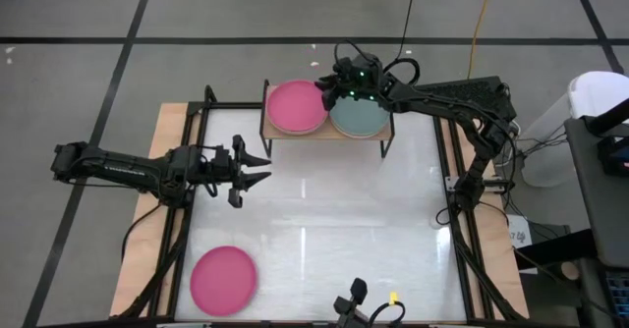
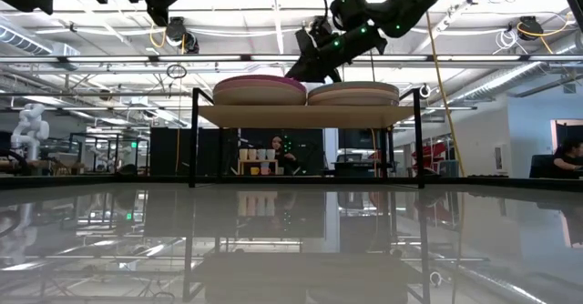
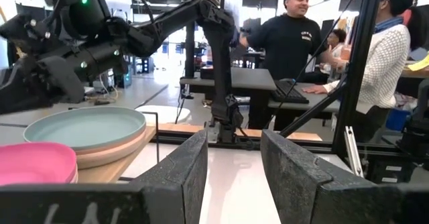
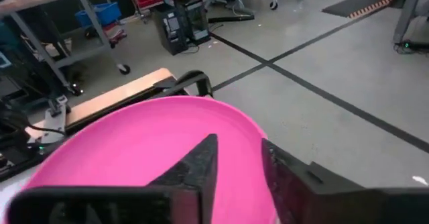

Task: Place and stack plates onto a shelf
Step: Stack the pink plate on the other pink plate

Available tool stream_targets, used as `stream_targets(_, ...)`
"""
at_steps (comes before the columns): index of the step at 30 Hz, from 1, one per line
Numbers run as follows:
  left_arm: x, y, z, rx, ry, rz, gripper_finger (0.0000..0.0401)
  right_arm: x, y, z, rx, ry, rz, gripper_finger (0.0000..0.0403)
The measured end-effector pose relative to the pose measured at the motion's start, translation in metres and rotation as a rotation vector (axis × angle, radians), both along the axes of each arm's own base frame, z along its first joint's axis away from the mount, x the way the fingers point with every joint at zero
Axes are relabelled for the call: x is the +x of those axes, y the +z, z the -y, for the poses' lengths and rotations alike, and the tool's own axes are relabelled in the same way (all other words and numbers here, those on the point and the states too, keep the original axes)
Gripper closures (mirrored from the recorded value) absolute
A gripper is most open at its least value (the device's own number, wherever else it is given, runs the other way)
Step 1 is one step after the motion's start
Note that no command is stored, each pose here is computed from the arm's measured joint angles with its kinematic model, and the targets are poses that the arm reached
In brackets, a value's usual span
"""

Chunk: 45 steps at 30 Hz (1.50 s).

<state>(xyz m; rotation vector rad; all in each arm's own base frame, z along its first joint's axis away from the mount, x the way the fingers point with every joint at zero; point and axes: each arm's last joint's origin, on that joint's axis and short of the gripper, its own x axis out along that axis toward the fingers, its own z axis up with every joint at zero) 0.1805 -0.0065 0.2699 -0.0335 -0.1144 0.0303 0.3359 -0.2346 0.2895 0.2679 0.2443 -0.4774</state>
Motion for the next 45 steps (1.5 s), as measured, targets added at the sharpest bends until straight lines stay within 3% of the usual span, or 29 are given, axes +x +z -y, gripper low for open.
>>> stream_targets(4, 0.000, -0.001, 0.000, 0.001, 0.000, -0.014, 0.0256, -0.004, 0.017, -0.008, -0.029, 0.016, 0.045, 0.0264)
stream_targets(8, 0.000, -0.002, 0.000, 0.001, 0.000, -0.022, 0.0256, -0.016, 0.050, -0.026, -0.126, 0.126, 0.103, 0.0249)
stream_targets(15, 0.000, -0.002, 0.000, 0.009, 0.001, -0.025, 0.0256, -0.050, 0.117, -0.092, -0.327, 0.293, 0.180, 0.0255)
stream_targets(20, 0.000, -0.006, -0.001, 0.114, 0.040, -0.069, 0.0256, -0.079, 0.136, -0.140, -0.341, 0.414, 0.122, 0.0259)
stream_targets(26, 0.001, -0.012, -0.002, 0.147, 0.045, -0.131, 0.0256, -0.100, 0.101, -0.185, -0.282, 0.570, 0.026, 0.0259)
stream_targets(32, 0.001, -0.011, -0.002, 0.147, 0.048, -0.121, 0.0256, -0.114, 0.026, -0.220, -0.295, 0.580, -0.046, 0.0259)
stream_targets(39, 0.001, -0.008, 0.000, 0.160, 0.039, -0.143, 0.0256, -0.125, -0.033, -0.248, -0.377, 0.500, 0.129, 0.0259)
stream_targets(45, 0.004, 0.024, 0.006, 0.179, -0.005, -0.334, 0.0256, -0.132, -0.041, -0.255, -0.440, 0.448, 0.237, 0.0259)
